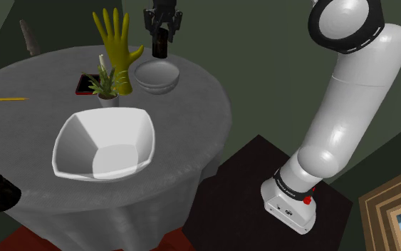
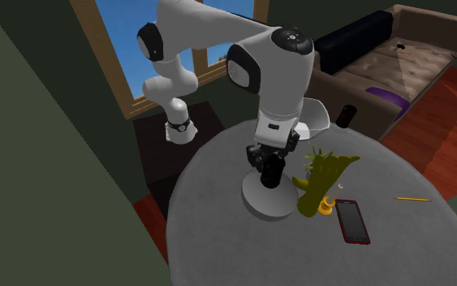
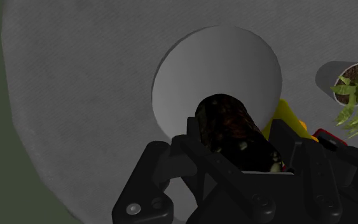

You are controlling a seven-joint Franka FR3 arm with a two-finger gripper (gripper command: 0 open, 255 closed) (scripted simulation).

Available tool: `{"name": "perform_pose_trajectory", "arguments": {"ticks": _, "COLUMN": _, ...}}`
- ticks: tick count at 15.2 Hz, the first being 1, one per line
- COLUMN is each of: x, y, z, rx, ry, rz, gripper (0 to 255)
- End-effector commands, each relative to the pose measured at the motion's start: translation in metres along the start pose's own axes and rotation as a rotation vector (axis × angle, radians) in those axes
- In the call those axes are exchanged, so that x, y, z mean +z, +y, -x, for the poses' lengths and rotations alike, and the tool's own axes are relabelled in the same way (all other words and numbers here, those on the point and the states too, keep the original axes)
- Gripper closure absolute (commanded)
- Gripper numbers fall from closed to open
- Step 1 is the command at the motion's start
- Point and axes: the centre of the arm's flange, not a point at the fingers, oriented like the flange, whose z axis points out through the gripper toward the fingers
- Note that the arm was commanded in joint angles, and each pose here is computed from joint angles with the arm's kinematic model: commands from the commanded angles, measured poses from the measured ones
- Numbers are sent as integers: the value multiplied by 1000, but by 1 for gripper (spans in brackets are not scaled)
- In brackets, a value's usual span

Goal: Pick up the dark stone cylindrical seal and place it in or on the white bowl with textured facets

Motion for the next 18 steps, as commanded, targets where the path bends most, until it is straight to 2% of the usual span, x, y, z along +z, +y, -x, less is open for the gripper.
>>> {"name": "perform_pose_trajectory", "arguments": {"ticks": 1, "x": 10, "y": 1, "z": 0, "rx": 0, "ry": 1, "rz": 0, "gripper": 255}}
{"name": "perform_pose_trajectory", "arguments": {"ticks": 9, "x": 53, "y": 3, "z": 1, "rx": 0, "ry": 1, "rz": 0, "gripper": 255}}
{"name": "perform_pose_trajectory", "arguments": {"ticks": 17, "x": 53, "y": 3, "z": 1, "rx": 0, "ry": 1, "rz": 0, "gripper": 255}}
{"name": "perform_pose_trajectory", "arguments": {"ticks": 18, "x": 53, "y": 3, "z": 1, "rx": 0, "ry": 1, "rz": 0, "gripper": 0}}
